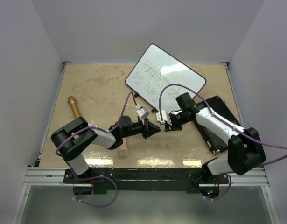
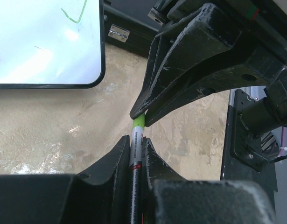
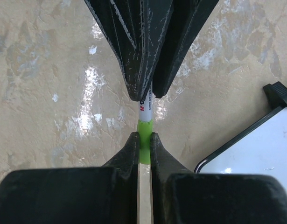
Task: Write a sentence on the whiteboard
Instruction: Insert the pen cap into the whiteboard marker.
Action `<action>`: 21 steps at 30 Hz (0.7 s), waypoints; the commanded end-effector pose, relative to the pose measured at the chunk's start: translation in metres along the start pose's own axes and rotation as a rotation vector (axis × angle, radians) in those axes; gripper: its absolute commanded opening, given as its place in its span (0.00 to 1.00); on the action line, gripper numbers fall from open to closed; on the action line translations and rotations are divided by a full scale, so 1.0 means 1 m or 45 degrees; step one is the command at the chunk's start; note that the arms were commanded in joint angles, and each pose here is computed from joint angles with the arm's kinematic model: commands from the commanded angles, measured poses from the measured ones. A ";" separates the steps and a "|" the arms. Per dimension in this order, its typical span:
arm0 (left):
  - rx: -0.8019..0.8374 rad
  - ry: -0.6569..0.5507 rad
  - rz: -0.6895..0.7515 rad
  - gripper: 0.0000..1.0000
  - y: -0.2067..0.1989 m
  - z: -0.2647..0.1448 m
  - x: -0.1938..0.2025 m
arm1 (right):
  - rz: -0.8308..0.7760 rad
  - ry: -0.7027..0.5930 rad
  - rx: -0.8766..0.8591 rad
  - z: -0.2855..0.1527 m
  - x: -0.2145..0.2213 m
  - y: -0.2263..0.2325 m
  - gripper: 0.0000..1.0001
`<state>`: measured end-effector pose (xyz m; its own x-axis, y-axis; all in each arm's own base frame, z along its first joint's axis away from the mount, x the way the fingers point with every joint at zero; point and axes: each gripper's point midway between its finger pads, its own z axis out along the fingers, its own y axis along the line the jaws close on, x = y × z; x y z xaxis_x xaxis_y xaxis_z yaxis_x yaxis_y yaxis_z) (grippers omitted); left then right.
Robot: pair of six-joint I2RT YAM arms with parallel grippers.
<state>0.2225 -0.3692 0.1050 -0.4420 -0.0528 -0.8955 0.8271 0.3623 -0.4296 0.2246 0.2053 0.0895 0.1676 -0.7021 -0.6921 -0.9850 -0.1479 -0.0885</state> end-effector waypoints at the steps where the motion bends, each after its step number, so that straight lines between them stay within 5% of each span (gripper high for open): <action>1: 0.028 -0.125 0.137 0.00 -0.006 0.016 -0.021 | -0.102 -0.321 -0.059 0.003 -0.067 0.006 0.00; 8: 0.092 -0.310 0.152 0.00 -0.020 0.017 -0.041 | -0.131 -0.429 -0.061 -0.005 -0.088 0.008 0.00; 19: 0.055 -0.250 0.204 0.00 -0.017 0.027 -0.030 | -0.111 -0.380 -0.073 -0.002 -0.079 0.008 0.00; 21: 0.019 -0.235 0.226 0.00 -0.015 0.018 -0.033 | -0.121 -0.339 -0.073 -0.001 -0.074 0.006 0.17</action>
<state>0.2242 -0.3815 0.0982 -0.3638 -0.0994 -0.9262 0.8568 0.3544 -0.3746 0.2271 0.1968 0.0853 0.1285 -0.7405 -0.6597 -0.9917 -0.1013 -0.0794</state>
